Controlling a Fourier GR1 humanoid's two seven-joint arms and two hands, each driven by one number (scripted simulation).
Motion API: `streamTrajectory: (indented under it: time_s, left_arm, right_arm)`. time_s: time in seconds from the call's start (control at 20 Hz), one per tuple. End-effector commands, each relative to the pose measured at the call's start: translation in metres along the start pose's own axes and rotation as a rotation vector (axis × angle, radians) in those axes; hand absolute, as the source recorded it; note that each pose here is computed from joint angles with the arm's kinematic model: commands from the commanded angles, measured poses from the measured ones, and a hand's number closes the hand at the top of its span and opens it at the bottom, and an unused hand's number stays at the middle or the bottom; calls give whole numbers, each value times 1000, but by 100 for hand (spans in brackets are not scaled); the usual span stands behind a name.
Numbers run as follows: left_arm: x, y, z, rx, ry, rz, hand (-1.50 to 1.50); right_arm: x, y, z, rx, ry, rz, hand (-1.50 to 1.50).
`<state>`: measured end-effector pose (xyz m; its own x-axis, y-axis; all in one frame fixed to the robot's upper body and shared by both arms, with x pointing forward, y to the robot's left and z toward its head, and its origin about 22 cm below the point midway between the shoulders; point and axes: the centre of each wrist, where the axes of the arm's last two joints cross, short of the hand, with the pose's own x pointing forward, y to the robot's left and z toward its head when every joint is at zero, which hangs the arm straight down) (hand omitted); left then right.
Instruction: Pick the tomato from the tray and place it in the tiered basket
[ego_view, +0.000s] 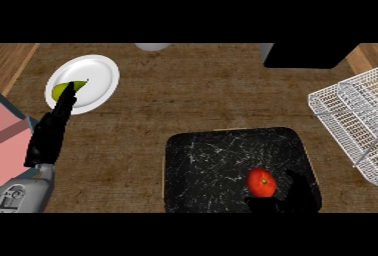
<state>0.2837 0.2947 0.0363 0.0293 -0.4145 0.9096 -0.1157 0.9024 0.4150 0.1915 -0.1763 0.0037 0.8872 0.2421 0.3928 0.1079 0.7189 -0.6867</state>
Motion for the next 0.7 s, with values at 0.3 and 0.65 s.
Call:
streamTrajectory:
  time_s: [0.3, 0.65]
  left_arm:
    - [-1, -3, -2, 7, -1, -6, 0]
    - [-1, -6, 3, -26, -17, 8, 0]
  right_arm:
    - [28, 10, 10, 38, 148, -117, 150]
    - [92, -29, 0, -195, 24, -240, 150]
